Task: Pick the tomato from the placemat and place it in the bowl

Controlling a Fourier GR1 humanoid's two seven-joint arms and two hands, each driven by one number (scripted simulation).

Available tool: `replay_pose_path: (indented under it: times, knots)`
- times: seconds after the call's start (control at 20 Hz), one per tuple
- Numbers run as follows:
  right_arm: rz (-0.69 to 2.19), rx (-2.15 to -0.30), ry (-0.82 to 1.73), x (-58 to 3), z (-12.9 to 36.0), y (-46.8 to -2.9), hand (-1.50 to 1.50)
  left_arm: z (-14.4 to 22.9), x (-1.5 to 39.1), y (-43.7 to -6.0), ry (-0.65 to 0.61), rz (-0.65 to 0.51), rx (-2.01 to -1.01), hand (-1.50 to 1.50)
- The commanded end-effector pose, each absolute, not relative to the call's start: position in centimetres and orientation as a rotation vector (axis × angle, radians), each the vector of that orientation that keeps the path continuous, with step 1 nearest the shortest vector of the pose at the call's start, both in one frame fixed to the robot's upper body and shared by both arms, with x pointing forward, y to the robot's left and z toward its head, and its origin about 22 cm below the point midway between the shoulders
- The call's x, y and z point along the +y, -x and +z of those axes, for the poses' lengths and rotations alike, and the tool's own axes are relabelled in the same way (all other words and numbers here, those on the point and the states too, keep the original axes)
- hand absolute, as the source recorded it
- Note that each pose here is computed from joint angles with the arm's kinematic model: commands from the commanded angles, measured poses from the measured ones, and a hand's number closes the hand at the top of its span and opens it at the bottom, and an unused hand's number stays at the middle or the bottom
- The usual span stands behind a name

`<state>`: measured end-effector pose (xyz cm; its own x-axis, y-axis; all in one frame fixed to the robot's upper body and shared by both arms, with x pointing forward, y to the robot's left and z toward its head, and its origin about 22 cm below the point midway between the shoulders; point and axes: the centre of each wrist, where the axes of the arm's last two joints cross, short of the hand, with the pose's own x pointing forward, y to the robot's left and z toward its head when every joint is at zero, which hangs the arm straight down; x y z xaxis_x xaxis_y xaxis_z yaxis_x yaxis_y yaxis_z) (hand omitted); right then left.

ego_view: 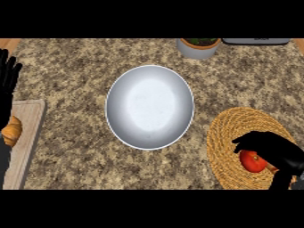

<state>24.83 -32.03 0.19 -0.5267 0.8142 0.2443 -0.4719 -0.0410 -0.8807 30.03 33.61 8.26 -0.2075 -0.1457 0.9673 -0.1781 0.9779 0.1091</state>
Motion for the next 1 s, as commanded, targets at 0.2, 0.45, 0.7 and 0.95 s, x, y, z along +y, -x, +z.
replay_pose_path:
  times: [0.2,0.45,0.7,0.95]
  knots:
    - [1.721,-1.416,0.422,-31.0,0.8,-26.1,1.50,7.4,32.2,-28.2,-0.255,0.040,-1.781,0.00]
    - [1.533,-1.296,0.582,-32.5,-0.3,-22.6,1.50,8.0,33.8,-28.5,-0.272,0.061,-1.776,0.00]
    - [1.058,-0.723,0.819,-39.9,-4.4,-13.8,1.50,6.7,36.6,-27.1,-0.411,0.140,-1.698,0.00]
    - [0.772,-0.600,1.046,-39.2,-3.5,-8.4,1.50,7.0,38.2,-26.0,-0.475,0.163,-1.698,0.00]
